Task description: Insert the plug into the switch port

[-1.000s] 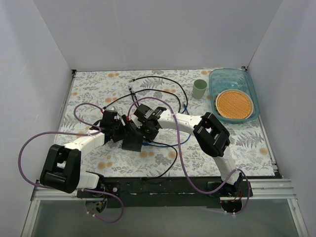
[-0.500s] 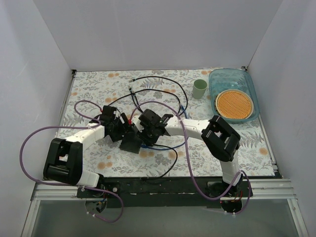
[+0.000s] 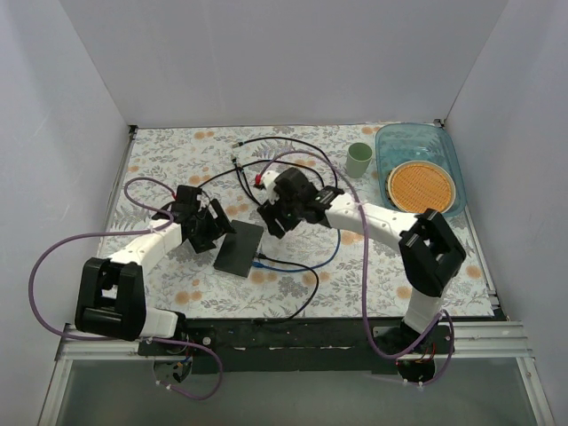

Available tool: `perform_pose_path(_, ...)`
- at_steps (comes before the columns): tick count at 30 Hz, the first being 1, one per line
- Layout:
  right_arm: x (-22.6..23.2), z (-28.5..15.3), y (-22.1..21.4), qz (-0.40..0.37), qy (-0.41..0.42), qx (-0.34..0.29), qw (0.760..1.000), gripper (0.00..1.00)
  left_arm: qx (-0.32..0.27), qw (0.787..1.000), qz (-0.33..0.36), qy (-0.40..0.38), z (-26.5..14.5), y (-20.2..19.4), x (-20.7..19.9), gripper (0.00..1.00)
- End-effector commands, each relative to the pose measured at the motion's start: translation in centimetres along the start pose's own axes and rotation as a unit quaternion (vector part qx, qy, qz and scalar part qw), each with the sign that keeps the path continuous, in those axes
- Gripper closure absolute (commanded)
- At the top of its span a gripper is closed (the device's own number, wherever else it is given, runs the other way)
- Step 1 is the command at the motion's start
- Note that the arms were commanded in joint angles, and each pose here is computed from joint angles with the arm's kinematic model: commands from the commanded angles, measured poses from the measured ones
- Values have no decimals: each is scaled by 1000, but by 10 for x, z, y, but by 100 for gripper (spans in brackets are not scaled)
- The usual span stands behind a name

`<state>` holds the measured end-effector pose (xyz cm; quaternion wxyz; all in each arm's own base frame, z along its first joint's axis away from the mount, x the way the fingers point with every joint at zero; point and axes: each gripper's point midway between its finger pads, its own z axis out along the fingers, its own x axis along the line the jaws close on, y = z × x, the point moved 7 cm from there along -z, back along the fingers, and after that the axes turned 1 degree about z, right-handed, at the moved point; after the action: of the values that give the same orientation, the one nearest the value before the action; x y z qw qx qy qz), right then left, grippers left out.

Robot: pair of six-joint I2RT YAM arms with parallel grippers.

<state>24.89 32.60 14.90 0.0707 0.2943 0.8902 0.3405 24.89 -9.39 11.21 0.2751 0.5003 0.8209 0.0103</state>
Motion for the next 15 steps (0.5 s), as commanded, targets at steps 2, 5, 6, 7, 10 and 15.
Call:
perform_pose_path(2, -38, -44, 52, 81, 12, -122, 989, 29, -46, 998, 21, -34, -25, 26, -18, 21)
perform_pose_path(5, -43, -47, 67, 88, 28, -145, 985, 28, -50, 998, 23, -32, -30, 32, -19, 21)
perform_pose_path(6, -44, -42, 67, 90, 29, -140, 986, 28, -56, 998, 26, -34, -33, 36, -21, 21)
perform_pose_path(7, -44, -40, 71, 90, 32, -142, 985, 29, -59, 997, 24, -33, -35, 40, -20, 20)
perform_pose_path(10, -47, -31, 80, 91, 31, -144, 985, 29, -69, 997, 28, -37, -44, 50, -24, 20)
perform_pose_path(15, -53, -15, 101, 89, 32, -147, 985, 29, -94, 994, 33, -43, -61, 65, -29, 19)
